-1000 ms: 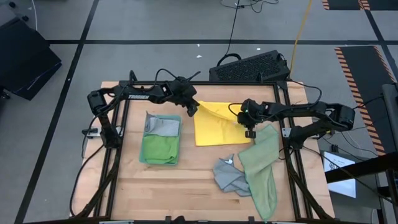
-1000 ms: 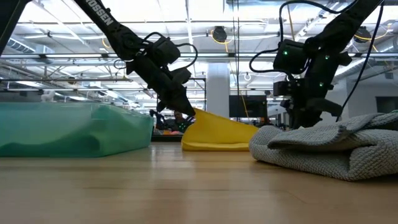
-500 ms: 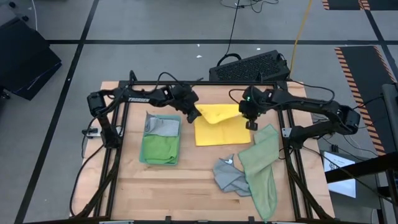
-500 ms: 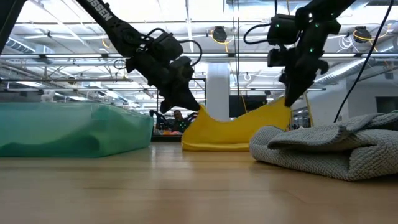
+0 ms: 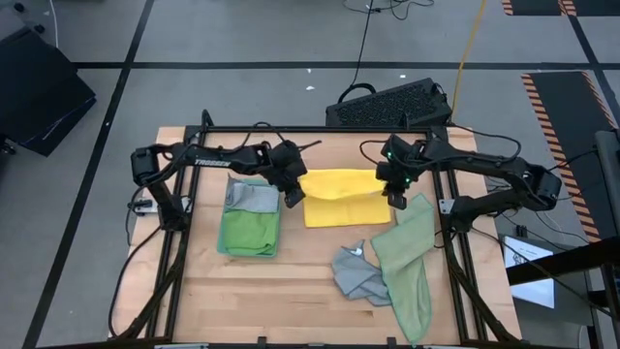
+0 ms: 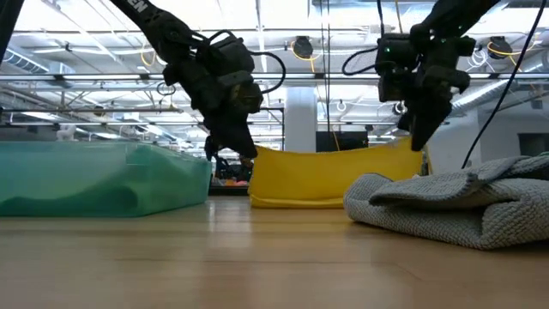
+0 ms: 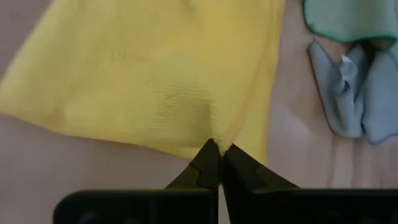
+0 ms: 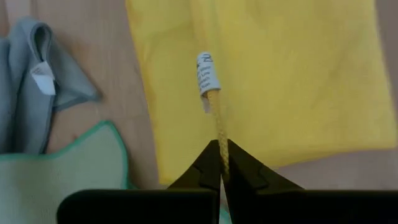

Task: Fold microfiber towels
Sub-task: Fold the yellow microfiber cloth

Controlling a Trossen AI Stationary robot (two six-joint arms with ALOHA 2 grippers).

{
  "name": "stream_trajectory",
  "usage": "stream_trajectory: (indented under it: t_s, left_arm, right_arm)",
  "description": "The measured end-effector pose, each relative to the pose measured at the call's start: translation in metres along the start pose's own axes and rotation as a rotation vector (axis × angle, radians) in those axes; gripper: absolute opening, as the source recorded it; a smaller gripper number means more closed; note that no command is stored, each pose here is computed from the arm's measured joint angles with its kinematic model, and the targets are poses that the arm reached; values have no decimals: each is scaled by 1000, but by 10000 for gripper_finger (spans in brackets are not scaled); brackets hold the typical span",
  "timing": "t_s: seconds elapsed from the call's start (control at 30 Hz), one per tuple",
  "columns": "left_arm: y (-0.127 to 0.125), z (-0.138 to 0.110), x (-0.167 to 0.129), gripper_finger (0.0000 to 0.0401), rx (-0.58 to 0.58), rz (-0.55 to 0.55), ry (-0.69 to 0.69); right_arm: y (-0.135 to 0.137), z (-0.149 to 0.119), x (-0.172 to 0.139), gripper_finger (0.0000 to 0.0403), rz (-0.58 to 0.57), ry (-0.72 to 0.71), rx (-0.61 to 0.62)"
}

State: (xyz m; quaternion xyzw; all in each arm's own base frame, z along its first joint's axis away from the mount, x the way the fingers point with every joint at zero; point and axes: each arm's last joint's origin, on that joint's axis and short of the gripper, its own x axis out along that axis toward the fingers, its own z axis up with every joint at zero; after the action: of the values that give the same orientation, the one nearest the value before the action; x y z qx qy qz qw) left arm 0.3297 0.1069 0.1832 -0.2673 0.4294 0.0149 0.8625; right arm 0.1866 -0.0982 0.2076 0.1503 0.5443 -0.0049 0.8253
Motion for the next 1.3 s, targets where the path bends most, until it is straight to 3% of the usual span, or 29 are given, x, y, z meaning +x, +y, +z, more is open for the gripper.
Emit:
stream_trajectory:
  t_s: [0.17,0.4,0.6,0.83,0.97,1.17,1.3]
  left_arm:
    - [-12,-5,5,11,-7,-13,38]
    - [-26,-10,11,13,-25,13,53]
    - [-30,-18,12,4,-167,1,128]
    - [-37,-19,15,7,-193,10,120]
    - [-41,-16,17,8,-163,24,67]
    - [-37,-11,15,5,-198,55,18]
    - [-27,6,-5,7,-228,64,-122]
  right_arm:
    - [2,-11,9,2,108,21,19]
    - [0,-16,13,2,124,19,-36]
    - [3,-16,12,2,260,-14,5]
    - [3,-13,13,2,251,-30,-31]
    - [0,-15,14,2,202,-2,-33]
    - [-11,-17,13,2,32,36,-33]
    - [-26,-12,-2,2,-72,15,10]
